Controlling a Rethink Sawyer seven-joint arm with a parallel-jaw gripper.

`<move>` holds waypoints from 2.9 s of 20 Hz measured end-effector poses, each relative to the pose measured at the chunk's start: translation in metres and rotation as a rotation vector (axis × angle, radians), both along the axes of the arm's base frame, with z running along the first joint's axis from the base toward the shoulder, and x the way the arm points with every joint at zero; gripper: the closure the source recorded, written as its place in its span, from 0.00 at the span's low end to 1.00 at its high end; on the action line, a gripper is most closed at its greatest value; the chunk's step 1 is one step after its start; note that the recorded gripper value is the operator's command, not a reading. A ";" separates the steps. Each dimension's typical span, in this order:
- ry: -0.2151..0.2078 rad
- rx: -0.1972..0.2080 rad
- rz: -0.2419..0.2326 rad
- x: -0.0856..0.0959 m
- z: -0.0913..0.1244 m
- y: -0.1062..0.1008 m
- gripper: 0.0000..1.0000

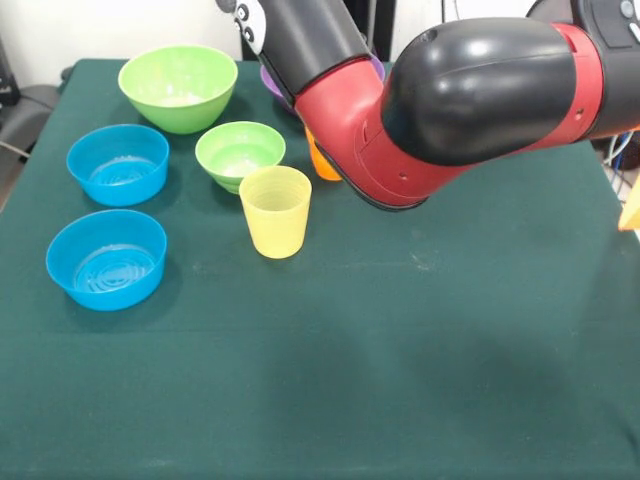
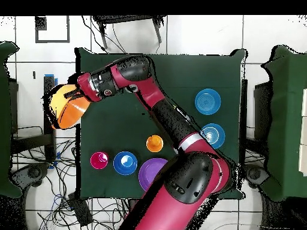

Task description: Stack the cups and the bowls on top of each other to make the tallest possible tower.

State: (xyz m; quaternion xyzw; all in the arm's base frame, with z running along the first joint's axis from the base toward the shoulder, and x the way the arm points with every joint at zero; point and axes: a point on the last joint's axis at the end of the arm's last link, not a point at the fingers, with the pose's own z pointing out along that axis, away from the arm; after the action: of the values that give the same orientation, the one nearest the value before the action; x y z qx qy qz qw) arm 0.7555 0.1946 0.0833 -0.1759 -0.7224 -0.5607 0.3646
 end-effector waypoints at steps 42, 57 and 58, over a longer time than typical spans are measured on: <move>0.266 0.259 0.009 -0.040 0.071 -0.071 1.00; 0.345 0.410 -0.002 -0.040 0.099 -0.075 1.00; 0.351 0.419 0.000 -0.041 0.096 -0.073 1.00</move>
State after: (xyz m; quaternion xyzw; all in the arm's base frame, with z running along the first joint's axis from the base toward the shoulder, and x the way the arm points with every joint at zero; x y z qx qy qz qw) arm 0.7146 0.1216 0.1792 -0.1912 -0.5164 -0.6588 0.5127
